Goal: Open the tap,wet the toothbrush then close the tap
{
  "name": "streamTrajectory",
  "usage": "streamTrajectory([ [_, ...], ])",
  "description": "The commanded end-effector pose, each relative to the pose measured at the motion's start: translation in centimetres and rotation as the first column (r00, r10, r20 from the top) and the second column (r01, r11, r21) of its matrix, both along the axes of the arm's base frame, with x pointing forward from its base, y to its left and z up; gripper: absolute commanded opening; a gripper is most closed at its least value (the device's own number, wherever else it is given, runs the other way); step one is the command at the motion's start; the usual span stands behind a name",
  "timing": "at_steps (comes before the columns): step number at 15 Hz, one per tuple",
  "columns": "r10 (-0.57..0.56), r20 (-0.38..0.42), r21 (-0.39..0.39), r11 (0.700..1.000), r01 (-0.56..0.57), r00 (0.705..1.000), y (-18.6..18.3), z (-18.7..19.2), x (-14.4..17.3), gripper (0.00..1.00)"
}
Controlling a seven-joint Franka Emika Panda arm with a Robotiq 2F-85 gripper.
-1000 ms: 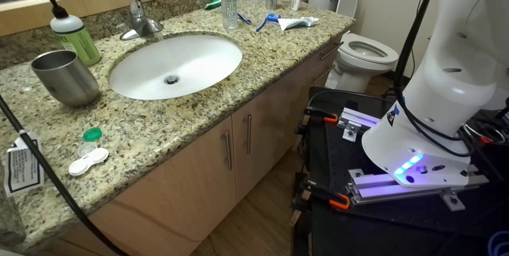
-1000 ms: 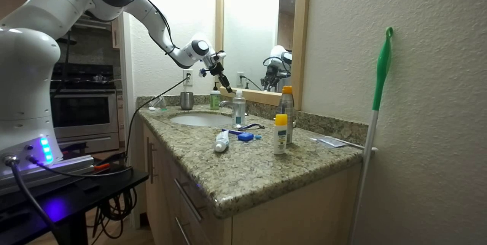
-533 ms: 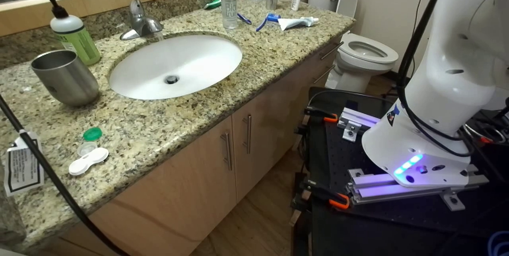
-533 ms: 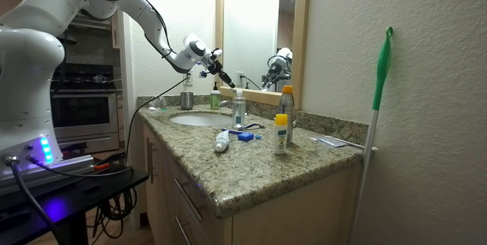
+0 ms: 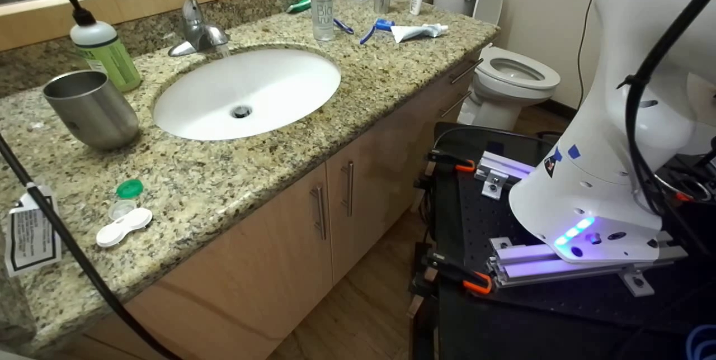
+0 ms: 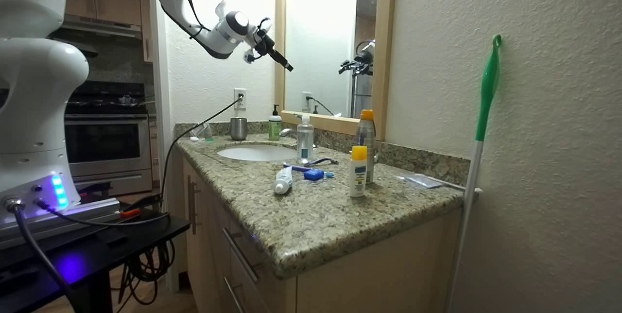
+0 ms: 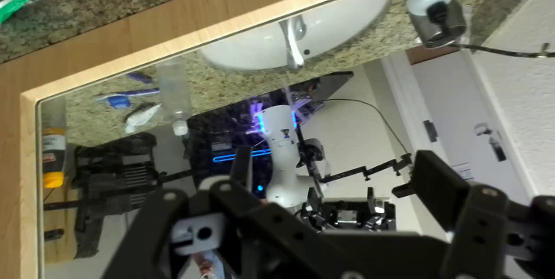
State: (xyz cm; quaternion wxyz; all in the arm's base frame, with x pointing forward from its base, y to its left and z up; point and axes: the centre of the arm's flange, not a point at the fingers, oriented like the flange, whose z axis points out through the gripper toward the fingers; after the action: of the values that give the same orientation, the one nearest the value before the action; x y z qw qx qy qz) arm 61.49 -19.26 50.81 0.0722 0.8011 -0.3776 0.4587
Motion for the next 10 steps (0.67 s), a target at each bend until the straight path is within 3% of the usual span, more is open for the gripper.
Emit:
streamTrajectory([
  [1,0.142,0.076,0.103,0.983,-0.150,0.987,2.6,4.0,-7.6,1.00],
  [3,0.190,0.149,0.149,0.966,-0.212,0.970,3.4,5.6,-10.3,1.00],
  [5,0.132,0.179,0.207,0.964,-0.169,0.975,3.0,7.1,-13.2,1.00],
  [7,-0.015,0.096,0.178,0.984,-0.002,0.995,0.6,7.7,-16.1,1.00],
  [10,-0.194,0.027,0.099,0.977,0.191,0.981,-6.1,9.1,-21.5,1.00],
])
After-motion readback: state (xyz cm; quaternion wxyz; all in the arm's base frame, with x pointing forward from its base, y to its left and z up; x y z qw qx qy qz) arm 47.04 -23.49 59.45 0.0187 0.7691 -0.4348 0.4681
